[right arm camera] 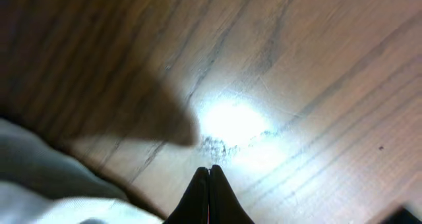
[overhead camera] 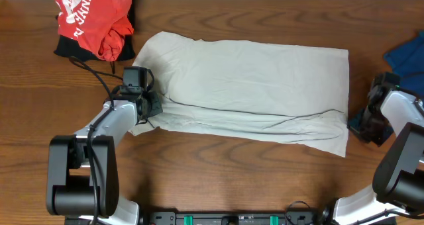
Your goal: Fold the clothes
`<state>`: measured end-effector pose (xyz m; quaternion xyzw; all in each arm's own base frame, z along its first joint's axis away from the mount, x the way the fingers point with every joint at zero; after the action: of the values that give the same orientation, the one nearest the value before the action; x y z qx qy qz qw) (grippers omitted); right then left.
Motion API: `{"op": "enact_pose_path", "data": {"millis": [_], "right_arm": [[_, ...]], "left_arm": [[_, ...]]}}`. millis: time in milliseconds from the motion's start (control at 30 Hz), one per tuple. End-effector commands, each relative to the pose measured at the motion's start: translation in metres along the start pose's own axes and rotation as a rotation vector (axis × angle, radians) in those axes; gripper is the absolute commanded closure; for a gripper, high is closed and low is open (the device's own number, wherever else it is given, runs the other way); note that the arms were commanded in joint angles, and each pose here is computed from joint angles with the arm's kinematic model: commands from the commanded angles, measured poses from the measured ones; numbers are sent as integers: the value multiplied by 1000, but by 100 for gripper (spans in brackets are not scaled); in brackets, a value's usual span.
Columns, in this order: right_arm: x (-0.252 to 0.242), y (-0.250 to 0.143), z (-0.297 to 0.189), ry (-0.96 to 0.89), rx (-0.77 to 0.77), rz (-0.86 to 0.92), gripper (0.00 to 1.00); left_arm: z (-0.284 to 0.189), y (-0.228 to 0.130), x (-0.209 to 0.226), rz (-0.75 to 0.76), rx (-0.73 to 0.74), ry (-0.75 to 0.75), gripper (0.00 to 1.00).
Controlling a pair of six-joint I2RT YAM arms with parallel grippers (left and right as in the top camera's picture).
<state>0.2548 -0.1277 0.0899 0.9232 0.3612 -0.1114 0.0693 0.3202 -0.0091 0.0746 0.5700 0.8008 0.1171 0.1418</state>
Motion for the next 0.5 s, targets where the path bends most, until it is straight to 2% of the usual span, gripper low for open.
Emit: {"op": "enact_pose_path", "data": {"millis": [0,133,300,367,467], "right_arm": [[2,13,-30,72,-47,3,99],[8,9,-76,239,-86,-63,99],[41,-26,-134,665,-139,-404,99],[52,-41,-145,719,-146,-511,95],[66,-57,-144,715,-116,-572,99]], "left_arm": [[-8,4,6,-1,-25,35,81],[-15,8,5,-3,-52,25,82],[-17,8,5,-8,-57,23,81],[-17,8,4,-11,-54,17,81],[-17,8,4,-11,-52,12,81]]}}
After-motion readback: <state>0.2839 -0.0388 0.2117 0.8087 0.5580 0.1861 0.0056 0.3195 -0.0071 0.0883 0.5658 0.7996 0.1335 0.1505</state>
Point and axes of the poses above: each gripper's point midway between its finger pads, its own z axis out along the fingers, its own x axis along the line the jaws close on, y = z × x, the point moved 8 cm from there along -z, back along the fingers, and after that the axes turned 2 degrees about -z, right-handed, at the moved point
